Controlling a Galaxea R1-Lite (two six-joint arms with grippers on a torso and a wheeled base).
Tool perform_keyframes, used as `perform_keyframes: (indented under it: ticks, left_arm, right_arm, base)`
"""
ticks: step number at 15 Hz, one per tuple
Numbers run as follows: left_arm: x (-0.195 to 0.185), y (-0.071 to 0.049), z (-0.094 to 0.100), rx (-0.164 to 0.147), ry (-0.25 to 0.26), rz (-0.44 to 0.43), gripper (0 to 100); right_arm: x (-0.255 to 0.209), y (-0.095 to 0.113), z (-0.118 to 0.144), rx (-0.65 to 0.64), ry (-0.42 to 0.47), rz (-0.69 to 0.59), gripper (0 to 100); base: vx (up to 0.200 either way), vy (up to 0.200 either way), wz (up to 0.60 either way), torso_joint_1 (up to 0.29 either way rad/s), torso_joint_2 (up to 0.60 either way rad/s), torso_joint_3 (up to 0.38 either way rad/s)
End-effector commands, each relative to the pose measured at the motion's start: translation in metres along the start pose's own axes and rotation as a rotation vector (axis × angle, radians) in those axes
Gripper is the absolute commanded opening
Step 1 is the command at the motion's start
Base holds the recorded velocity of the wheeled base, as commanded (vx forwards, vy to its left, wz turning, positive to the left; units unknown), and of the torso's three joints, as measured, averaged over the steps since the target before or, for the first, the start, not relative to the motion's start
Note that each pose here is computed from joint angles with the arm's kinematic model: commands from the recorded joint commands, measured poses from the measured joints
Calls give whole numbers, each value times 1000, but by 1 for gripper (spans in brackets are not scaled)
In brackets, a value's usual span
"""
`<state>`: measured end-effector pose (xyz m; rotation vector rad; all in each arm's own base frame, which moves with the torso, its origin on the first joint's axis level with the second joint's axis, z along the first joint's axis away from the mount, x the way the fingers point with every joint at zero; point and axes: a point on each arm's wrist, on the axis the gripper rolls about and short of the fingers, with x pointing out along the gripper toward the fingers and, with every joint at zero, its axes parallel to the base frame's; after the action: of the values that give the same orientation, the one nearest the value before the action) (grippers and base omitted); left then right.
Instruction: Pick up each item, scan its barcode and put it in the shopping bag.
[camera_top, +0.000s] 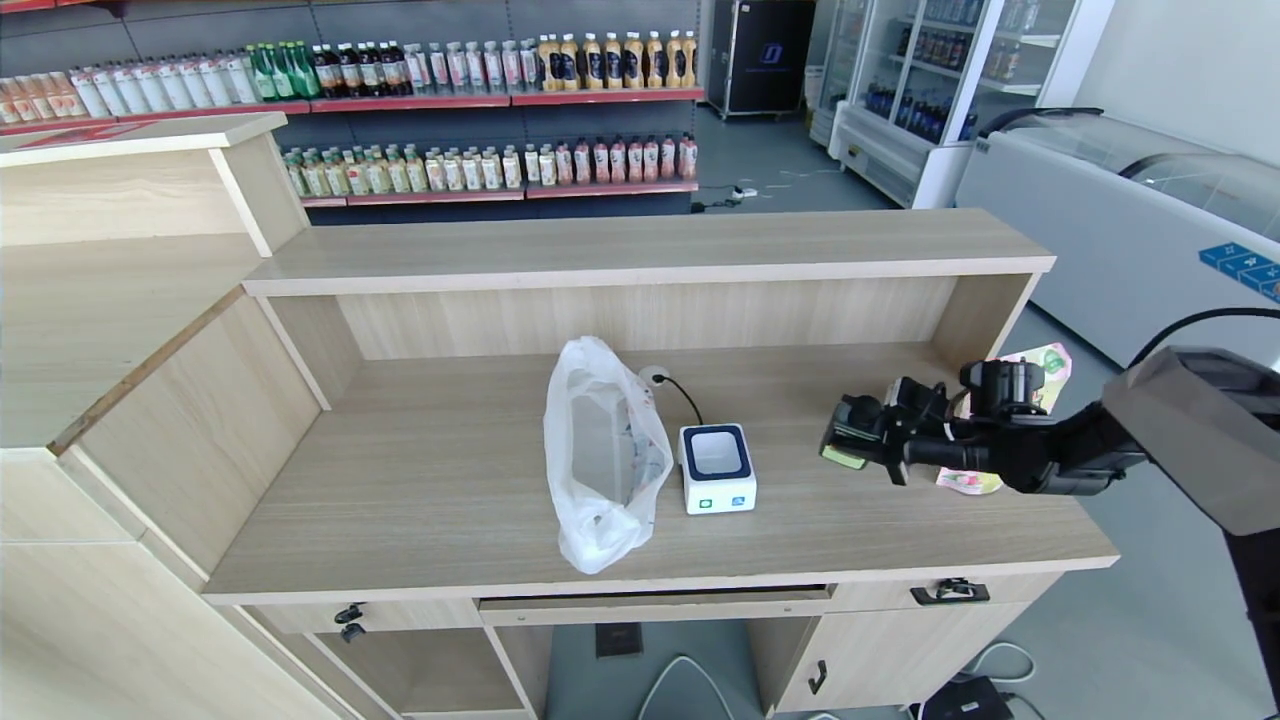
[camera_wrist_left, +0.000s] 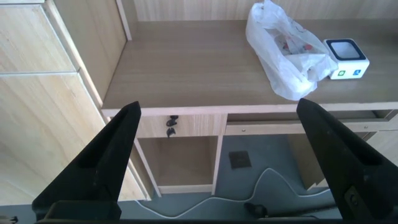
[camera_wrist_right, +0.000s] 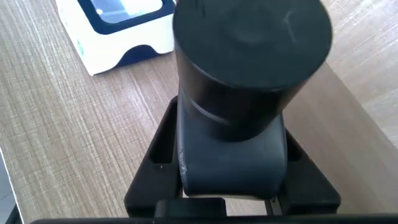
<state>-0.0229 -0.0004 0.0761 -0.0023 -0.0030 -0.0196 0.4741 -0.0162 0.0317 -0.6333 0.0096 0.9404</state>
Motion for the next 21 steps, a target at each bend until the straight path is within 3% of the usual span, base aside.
perform_keyframes:
  ticks: [1, 4, 7, 8, 9, 10, 12, 13, 14, 15, 16, 17, 20, 21]
  left_arm:
    - [0, 0, 0, -1, 1, 0, 100]
    - [0, 0, 0, -1, 1, 0, 100]
    - [0, 0, 0, -1, 1, 0, 100]
    - [0, 0, 0, -1, 1, 0, 100]
    - [0, 0, 0, -1, 1, 0, 100]
    - [0, 0, 0, -1, 1, 0, 100]
    - [0, 0, 0, -1, 1, 0, 100]
    - [0, 0, 0, -1, 1, 0, 100]
    - [0, 0, 0, -1, 1, 0, 100]
    - [0, 0, 0, -1, 1, 0, 100]
    - [0, 0, 0, -1, 1, 0, 100]
    - [0, 0, 0, -1, 1, 0, 100]
    - [0, 0, 0, -1, 1, 0, 100]
    - [0, 0, 0, -1, 1, 0, 100]
  right_arm:
    - [-49, -25, 44, -62, -8, -92, 0]
    - [-121, -7, 97, -144, 22, -170, 0]
    - [-188, 14, 152, -421, 64, -298, 0]
    - [-211, 36, 186, -558, 52, -325, 0]
    - [-218, 51, 198, -602, 31, -319, 0]
    - [-221, 72, 219, -753, -8, -312, 0]
    - [-226, 91, 250, -1021, -51, -336, 0]
    - [-219, 104, 270, -1259, -112, -336, 0]
    - [-210, 115, 278, -1411, -163, -321, 0]
    - [-209, 116, 278, -1424, -168, -320, 0]
    - [-194, 144, 292, -1697, -301, -312, 0]
    - [-185, 154, 301, -1827, -389, -330, 0]
    - [-173, 176, 319, -2148, -562, -426, 0]
    - [-173, 176, 319, -2148, -562, -426, 0]
  base:
    - [0, 0, 0, 0, 0, 0]
    - [0, 0, 0, 0, 0, 0]
    - [0, 0, 0, 0, 0, 0]
    - [0, 0, 0, 0, 0, 0]
    - [0, 0, 0, 0, 0, 0]
    - [0, 0, 0, 0, 0, 0]
    - [0, 0, 0, 0, 0, 0]
    - [0, 0, 0, 0, 0, 0]
    - [0, 0, 0, 0, 0, 0]
    - [0, 0, 0, 0, 0, 0]
    - [0, 0, 0, 0, 0, 0]
    - [0, 0, 0, 0, 0, 0]
    - [0, 0, 0, 0, 0, 0]
    - [0, 0, 0, 0, 0, 0]
